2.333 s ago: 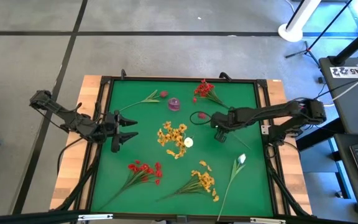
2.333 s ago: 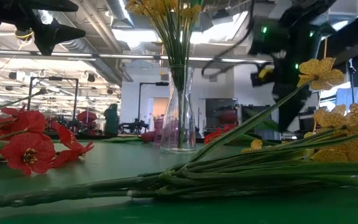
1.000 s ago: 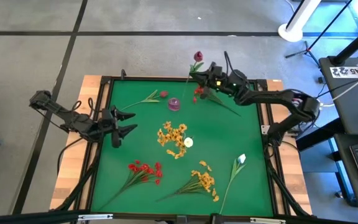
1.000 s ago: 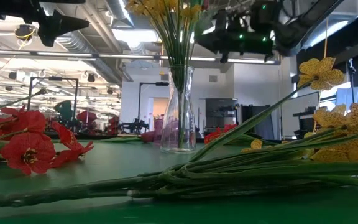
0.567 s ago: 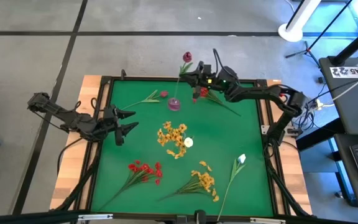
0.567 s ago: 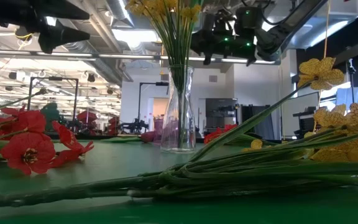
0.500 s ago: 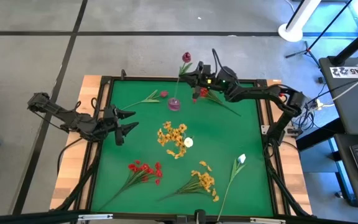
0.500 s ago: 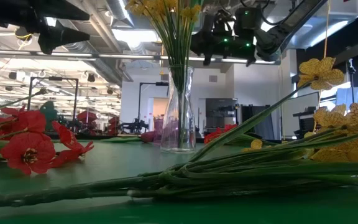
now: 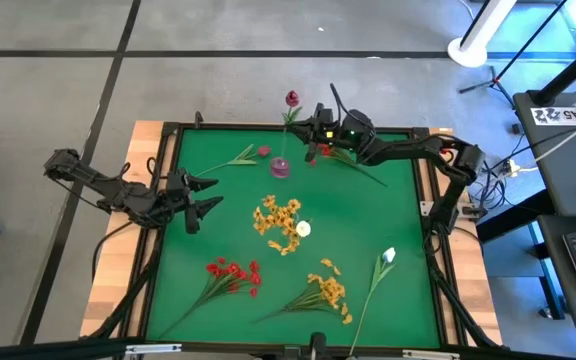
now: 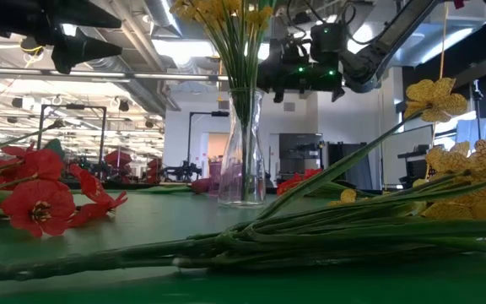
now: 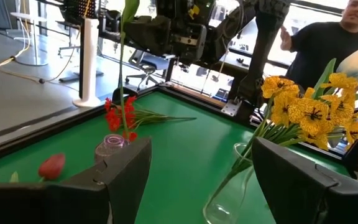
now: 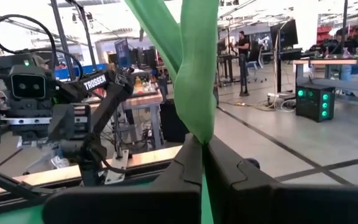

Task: Sort flowers into vase by color
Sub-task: Put the bottom dark red flower into the purple vase

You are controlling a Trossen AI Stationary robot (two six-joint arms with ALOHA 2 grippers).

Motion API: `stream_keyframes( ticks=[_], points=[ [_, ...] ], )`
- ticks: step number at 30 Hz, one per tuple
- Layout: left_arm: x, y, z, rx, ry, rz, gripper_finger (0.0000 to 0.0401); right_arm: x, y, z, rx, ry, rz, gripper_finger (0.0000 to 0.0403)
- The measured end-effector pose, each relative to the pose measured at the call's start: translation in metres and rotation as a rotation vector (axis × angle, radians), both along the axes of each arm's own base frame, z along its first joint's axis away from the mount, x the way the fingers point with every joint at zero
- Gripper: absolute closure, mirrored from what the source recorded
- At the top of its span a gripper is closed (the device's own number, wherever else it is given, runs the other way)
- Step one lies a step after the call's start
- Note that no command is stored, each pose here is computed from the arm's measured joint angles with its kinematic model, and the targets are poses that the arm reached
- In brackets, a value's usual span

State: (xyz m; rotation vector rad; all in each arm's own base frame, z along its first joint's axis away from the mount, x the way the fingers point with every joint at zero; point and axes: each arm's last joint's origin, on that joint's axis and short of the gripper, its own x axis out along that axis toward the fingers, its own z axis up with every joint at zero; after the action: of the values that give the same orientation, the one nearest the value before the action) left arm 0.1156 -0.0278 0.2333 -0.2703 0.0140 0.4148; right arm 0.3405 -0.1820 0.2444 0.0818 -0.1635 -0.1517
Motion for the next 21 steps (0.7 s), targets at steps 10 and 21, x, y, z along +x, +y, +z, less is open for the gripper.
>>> stream_keyframes(
  ticks=[10, 21],
  points=[
    [0.0, 0.0, -0.0004, 0.003, 0.004, 0.0, 0.0129, 0.0025, -0.0024, -0.0062, -0.014, -0.015, -0.02, 0.0402],
    [-0.0001, 0.0001, -0.0012, 0.006, 0.013, 0.0, 0.0129, 0.0028, -0.003, -0.0087, -0.058, 0.021, -0.047, 0.0402]
  ],
)
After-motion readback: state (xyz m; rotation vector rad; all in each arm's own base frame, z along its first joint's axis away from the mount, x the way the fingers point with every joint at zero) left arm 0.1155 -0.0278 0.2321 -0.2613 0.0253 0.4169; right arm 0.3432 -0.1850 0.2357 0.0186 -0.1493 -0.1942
